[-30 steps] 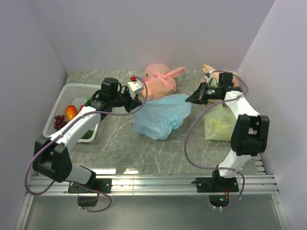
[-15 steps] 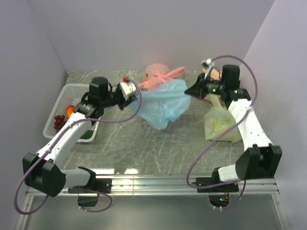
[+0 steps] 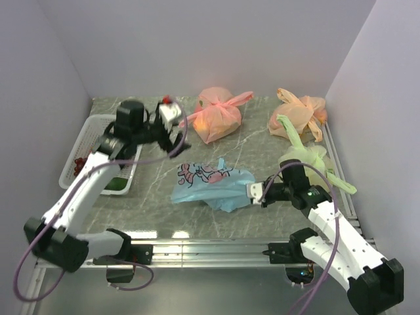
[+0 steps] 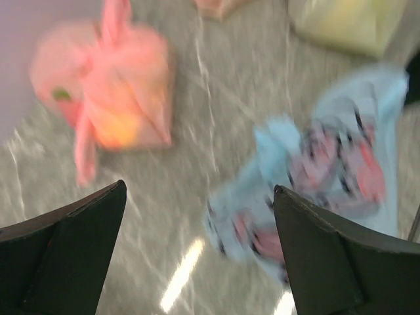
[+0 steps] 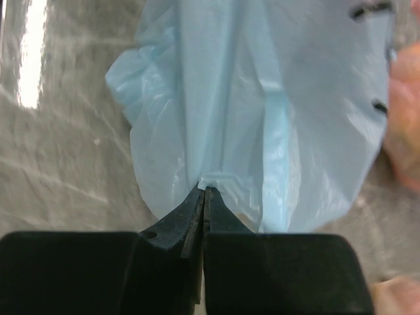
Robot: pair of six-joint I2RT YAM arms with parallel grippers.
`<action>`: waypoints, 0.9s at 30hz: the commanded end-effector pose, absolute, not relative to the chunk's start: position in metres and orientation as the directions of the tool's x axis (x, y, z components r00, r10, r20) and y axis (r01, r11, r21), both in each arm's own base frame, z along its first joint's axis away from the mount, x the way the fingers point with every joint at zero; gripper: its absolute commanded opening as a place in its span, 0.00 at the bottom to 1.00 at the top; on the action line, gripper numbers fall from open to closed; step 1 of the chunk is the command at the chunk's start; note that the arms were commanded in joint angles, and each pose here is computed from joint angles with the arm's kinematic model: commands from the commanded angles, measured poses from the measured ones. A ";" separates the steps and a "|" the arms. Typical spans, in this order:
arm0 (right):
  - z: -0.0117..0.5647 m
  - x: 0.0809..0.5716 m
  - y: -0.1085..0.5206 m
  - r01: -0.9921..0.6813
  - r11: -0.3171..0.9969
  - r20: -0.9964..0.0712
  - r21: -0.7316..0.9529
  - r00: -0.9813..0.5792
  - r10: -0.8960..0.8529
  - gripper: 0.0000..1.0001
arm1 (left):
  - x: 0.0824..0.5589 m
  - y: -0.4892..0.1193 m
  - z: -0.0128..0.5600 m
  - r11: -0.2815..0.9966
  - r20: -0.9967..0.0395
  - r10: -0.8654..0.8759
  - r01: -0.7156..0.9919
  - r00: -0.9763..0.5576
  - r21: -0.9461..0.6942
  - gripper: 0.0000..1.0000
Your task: Place the fake fruits into the plastic bag and tie a complex knot
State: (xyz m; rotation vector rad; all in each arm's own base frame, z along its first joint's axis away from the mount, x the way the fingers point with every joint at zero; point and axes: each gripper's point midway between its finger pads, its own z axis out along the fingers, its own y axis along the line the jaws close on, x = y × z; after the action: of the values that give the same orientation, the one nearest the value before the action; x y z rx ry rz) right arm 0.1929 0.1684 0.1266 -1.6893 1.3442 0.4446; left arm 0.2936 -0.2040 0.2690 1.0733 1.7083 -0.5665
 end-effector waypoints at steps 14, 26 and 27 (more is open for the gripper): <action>0.116 0.177 0.162 -0.496 -0.466 -0.268 -0.733 0.840 -0.472 0.00 | 0.293 -0.308 0.211 0.237 -0.731 0.533 0.904 -0.427 -0.355 0.99; 0.119 0.175 0.163 -0.454 -0.491 -0.233 -0.744 0.864 -0.446 0.00 | 0.292 -0.326 0.200 0.217 -0.783 0.459 0.908 -0.419 -0.358 0.99; 0.119 0.176 0.164 -0.455 -0.490 -0.235 -0.744 0.864 -0.446 0.00 | 0.295 -0.329 0.196 0.229 -0.785 0.459 0.909 -0.416 -0.347 0.99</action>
State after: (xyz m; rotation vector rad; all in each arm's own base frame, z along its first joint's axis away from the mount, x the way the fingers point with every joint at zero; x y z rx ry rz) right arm 0.1780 0.1610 0.1155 -2.1417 0.6976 0.0199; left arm 0.2787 -0.3124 0.1974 1.2837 2.0183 -1.1058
